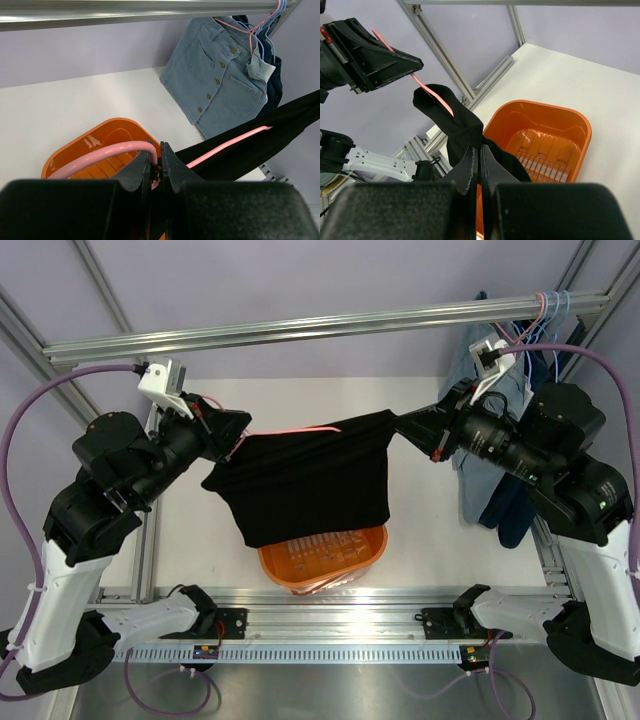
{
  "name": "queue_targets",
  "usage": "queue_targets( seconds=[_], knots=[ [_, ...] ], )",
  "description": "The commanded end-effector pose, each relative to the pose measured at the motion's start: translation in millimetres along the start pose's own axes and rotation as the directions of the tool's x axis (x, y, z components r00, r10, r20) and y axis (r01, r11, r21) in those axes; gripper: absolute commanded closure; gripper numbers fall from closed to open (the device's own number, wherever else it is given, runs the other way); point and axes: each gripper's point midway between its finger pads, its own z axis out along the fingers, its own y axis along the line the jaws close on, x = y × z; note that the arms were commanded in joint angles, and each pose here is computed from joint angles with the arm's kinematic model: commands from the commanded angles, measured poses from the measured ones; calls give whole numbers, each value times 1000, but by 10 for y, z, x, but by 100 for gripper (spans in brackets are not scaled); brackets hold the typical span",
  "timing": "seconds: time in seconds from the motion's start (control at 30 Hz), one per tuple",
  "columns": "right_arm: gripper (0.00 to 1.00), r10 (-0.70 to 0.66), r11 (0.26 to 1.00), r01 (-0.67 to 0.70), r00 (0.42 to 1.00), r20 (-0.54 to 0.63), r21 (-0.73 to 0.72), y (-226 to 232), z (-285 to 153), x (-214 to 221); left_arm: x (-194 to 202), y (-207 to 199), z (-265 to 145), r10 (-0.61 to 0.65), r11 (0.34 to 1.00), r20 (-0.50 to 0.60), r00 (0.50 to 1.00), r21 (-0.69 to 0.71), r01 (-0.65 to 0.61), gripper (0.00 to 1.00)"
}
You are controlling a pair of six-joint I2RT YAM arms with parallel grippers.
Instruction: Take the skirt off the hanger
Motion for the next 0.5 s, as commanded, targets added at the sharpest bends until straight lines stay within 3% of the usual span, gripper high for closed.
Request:
queue_targets(
  seconds=[0.0,0.2,0.47],
  knots=[
    [100,-61,996,55,994,88,67,-75,-147,-233,-70,278,-122,63,991,45,997,-118,-58,100],
    [100,-60,996,54,994,87,64,-65,-14,-352,40,270,-47,65,992,2,998,-110,-64,100],
    [100,-25,998,27,999,42,-50,94,355,-460,247,226,90,48,996,-48,998,-76,-52,100]
  ],
)
